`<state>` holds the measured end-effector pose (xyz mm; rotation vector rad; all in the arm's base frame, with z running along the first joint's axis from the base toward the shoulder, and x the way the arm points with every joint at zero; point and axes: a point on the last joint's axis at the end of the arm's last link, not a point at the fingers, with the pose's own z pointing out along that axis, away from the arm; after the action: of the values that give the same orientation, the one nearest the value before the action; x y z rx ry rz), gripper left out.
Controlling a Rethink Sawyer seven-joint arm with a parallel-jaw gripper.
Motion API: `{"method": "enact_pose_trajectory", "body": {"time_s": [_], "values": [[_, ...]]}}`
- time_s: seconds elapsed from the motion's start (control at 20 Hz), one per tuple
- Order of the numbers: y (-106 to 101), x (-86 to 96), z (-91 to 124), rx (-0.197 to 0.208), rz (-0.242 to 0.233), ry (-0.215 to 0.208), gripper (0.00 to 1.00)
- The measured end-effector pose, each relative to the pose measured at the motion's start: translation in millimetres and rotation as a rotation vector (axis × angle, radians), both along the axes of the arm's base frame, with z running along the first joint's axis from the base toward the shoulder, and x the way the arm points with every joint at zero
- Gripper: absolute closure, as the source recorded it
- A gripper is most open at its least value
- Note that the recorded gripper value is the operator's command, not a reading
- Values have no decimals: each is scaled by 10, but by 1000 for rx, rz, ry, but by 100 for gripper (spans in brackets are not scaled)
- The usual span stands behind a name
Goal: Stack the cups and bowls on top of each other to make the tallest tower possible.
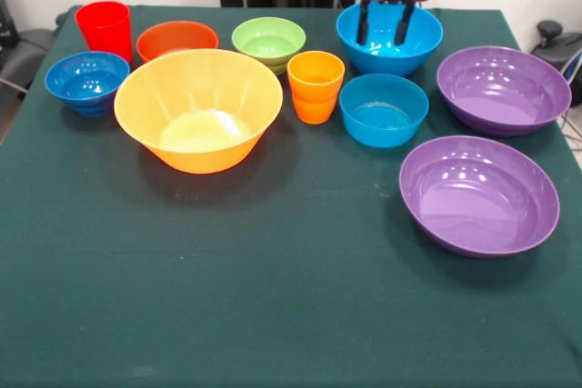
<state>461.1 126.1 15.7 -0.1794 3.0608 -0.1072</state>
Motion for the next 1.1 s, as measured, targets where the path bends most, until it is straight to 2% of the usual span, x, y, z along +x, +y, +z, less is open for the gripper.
{"method": "enact_pose_trajectory", "body": {"time_s": [0.3, 0.65, 1.1], "values": [[3, 11, -106, 3, 1, -9, 0], [-141, 106, -244, 5, -27, -40, 0], [-303, 131, -349, 17, -67, -42, 0]]}}
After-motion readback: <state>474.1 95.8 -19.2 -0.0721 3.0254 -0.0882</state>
